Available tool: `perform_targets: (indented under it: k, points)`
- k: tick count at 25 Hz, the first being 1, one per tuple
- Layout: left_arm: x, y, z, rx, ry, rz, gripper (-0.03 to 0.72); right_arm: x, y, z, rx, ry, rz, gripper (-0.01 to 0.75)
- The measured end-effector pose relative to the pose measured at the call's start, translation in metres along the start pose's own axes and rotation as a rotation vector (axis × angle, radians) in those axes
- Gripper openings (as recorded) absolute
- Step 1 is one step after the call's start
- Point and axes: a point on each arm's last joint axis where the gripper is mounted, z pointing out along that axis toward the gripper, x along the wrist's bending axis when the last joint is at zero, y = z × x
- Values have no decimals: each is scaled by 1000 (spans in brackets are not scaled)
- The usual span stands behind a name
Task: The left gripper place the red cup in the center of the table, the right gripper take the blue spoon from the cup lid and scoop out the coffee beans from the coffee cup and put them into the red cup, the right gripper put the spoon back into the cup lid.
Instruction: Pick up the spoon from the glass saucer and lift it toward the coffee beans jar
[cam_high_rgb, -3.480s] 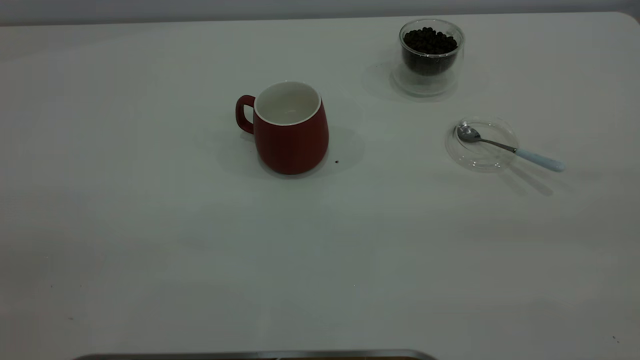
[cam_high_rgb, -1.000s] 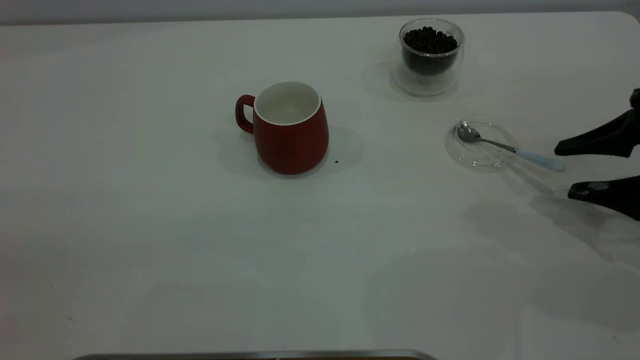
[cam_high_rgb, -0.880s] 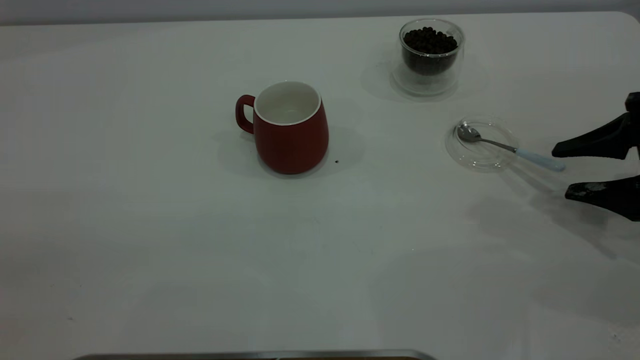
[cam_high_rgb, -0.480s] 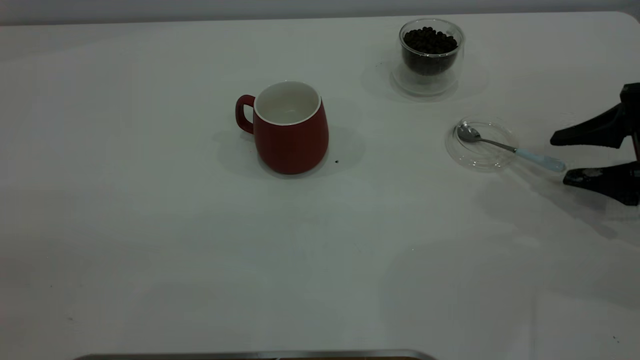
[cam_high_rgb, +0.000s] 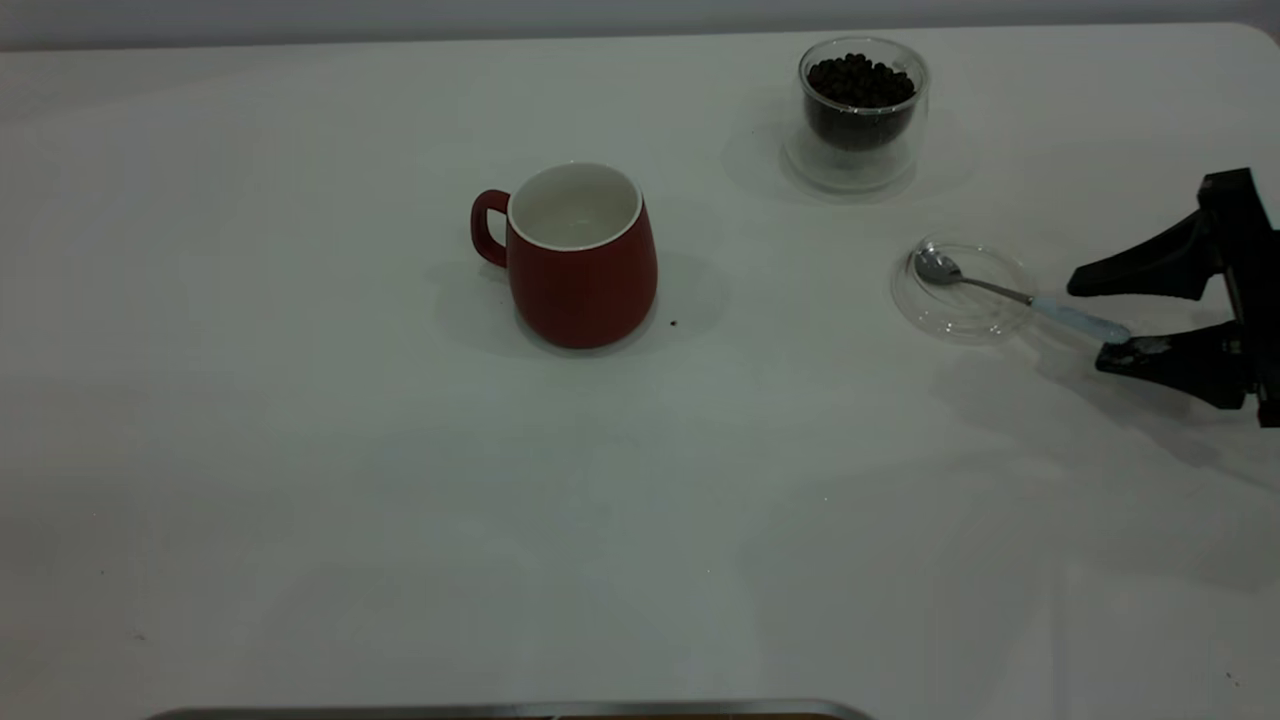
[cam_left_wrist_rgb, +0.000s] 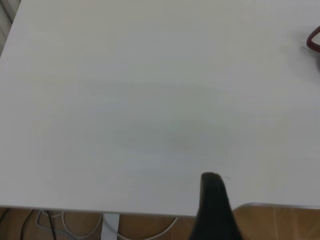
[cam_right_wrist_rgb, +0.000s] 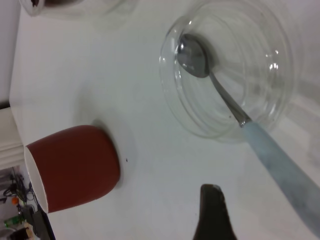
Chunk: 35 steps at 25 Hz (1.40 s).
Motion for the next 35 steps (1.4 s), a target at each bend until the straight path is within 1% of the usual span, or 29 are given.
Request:
perform_targets:
  k: [5,13,20,26,32,35]
  points:
    - [0,0,0,0,0,0,587,-1,1,8,15,-1,2,506]
    - [0,0,0,0,0,0,587,-3,3,9,11,-15,-1,337]
    - [0,0,0,-1,0,3,587,-3,3,9,10,-21,-2,212]
    - [0,0,0,-1,0,2,587,0,4,8,7,0,-16,169]
    - [0,0,0,-1,0,2,587,8,8,-1,9,10,-68,113]
    - [0,0,0,-1,0,1,587,10,9,-4,14,2,-89,113]
